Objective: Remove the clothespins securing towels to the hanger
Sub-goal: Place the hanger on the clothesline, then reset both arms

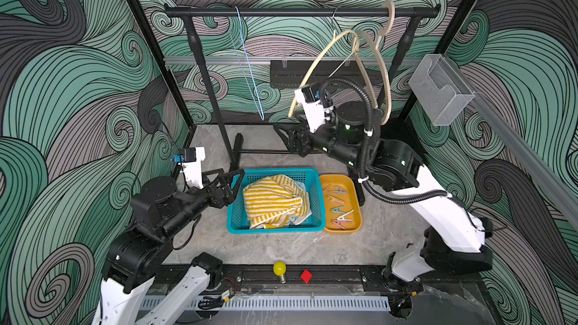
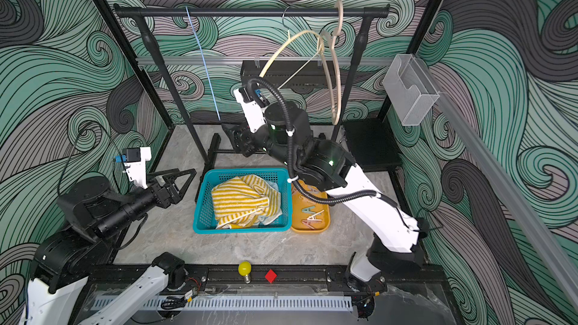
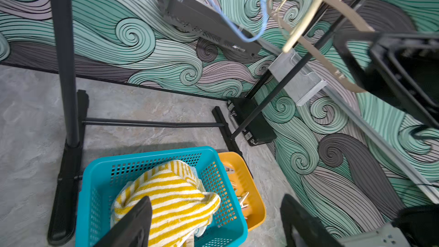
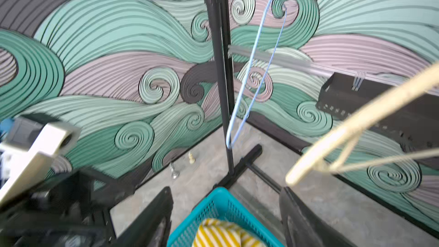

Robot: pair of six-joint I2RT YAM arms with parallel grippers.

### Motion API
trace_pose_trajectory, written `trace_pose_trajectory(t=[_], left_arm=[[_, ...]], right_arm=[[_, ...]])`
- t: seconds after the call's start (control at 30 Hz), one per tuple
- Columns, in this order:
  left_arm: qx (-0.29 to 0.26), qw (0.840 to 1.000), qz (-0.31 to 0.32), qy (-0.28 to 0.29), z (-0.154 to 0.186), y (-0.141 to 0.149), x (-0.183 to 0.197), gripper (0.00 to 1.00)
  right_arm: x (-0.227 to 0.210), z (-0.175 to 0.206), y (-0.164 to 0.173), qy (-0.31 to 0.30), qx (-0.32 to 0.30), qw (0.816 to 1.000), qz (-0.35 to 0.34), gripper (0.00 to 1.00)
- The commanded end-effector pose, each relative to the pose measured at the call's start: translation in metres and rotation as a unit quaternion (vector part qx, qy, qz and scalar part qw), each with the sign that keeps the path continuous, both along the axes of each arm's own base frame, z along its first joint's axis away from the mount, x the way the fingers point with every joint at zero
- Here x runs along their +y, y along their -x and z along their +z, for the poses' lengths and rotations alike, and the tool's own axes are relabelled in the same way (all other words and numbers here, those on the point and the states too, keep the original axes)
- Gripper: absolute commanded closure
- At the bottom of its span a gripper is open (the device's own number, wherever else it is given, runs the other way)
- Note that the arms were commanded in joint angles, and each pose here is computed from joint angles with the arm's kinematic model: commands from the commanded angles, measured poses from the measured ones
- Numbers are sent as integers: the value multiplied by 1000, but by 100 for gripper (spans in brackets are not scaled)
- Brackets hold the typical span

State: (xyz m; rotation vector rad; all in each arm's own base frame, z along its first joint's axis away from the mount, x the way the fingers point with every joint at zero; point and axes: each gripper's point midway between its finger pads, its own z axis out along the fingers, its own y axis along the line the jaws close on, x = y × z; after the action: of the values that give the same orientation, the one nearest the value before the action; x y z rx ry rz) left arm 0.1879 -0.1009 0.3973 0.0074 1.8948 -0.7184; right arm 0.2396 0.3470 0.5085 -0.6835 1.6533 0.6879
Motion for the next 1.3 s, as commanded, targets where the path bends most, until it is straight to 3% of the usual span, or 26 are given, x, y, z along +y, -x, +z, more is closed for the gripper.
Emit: trace_pose_trajectory(t=[0.0,0.1,0.2,0.4,0.63,0.73,0.9,1.07,1.27], left_arm=[[19,998,46,-41,-19,-16,13,18],[31,995,71,-62,-32,-25,20,19],[37,990,104,-88,-48,-34,30,19],[58,968,190,-153,-83,-53,59,18],[72,929,305,-197,-123,-73,93,13],[76,919,311,-231,-143,-83,95,11],[79,907,298,-287,-170,-98,93,10],[63,888,296,-347,-186,-109,98,10],[44,879,344,-327,-208,-122,116,10]], right_arm=[[-10,-11,25,-22,-1,999,47,27],[-34,-37,39,-19,4,999,51,26],[-69,-78,39,-3,24,1000,14,24],[-158,-162,13,11,43,991,-125,20],[-239,-217,-27,33,27,958,-284,11],[-261,-237,-48,30,44,946,-320,10],[-311,-276,-80,45,41,911,-408,10],[-336,-310,-97,65,24,894,-442,9],[-355,-343,-110,81,21,880,-467,9]])
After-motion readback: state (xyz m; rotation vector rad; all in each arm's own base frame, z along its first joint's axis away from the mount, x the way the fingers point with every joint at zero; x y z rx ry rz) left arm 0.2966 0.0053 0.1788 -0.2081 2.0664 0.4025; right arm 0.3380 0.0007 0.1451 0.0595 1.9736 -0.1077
